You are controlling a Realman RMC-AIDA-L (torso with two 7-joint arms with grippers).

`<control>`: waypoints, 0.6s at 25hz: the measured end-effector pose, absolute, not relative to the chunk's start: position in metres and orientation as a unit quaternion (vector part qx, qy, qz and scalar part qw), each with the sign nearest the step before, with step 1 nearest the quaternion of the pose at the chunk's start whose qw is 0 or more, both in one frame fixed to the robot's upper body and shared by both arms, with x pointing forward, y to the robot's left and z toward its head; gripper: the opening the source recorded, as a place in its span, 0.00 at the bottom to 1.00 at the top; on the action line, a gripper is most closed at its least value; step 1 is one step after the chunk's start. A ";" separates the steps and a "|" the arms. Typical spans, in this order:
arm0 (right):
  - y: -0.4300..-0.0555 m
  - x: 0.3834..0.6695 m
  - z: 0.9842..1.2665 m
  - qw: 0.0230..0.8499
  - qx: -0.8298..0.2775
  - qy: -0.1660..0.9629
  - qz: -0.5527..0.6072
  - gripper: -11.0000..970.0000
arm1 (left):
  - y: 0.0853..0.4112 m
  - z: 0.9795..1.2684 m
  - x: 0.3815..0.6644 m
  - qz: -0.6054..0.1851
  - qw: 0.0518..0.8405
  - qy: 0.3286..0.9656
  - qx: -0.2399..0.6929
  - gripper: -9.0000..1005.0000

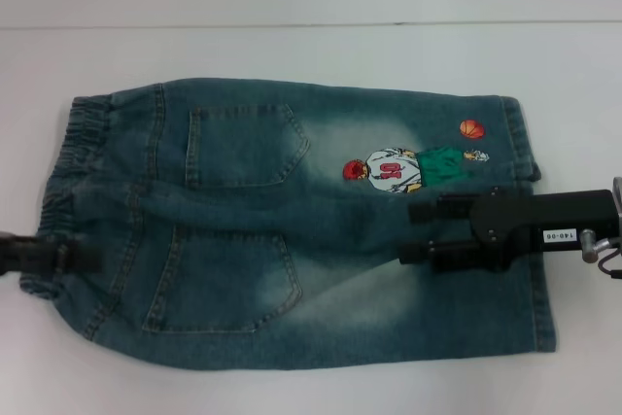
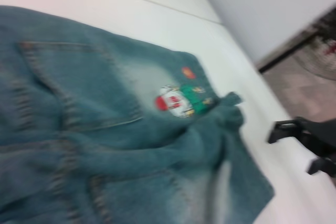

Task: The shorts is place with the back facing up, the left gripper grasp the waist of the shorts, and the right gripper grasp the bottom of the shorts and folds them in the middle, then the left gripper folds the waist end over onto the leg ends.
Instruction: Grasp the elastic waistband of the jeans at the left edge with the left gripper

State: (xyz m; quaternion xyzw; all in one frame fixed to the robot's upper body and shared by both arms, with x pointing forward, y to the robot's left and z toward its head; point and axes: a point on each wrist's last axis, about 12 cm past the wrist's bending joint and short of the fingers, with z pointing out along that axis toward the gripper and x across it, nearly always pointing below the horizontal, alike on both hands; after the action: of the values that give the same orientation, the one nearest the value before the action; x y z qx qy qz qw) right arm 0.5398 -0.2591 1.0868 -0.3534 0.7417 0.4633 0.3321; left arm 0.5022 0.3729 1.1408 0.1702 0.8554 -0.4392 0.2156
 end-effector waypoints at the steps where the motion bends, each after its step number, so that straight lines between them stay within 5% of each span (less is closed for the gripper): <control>1: -0.259 0.540 1.087 0.331 -0.355 0.742 0.463 0.83 | 0.377 1.146 0.505 -0.431 0.208 0.863 0.160 0.87; 6: -0.257 0.540 1.088 0.326 -0.362 0.741 0.462 0.83 | 0.383 1.158 0.523 -0.372 0.147 0.910 0.111 0.87; 15: -0.256 0.541 1.087 0.324 -0.369 0.741 0.457 0.83 | 0.372 1.139 0.557 -0.278 0.073 0.958 0.018 0.87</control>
State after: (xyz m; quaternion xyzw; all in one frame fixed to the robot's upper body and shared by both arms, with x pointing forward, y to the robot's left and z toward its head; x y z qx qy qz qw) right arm 0.5409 -0.2562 1.0873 -0.3688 0.7415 0.4573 0.3242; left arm 0.5569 0.3717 1.1389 0.0179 0.9577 -0.2775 0.0735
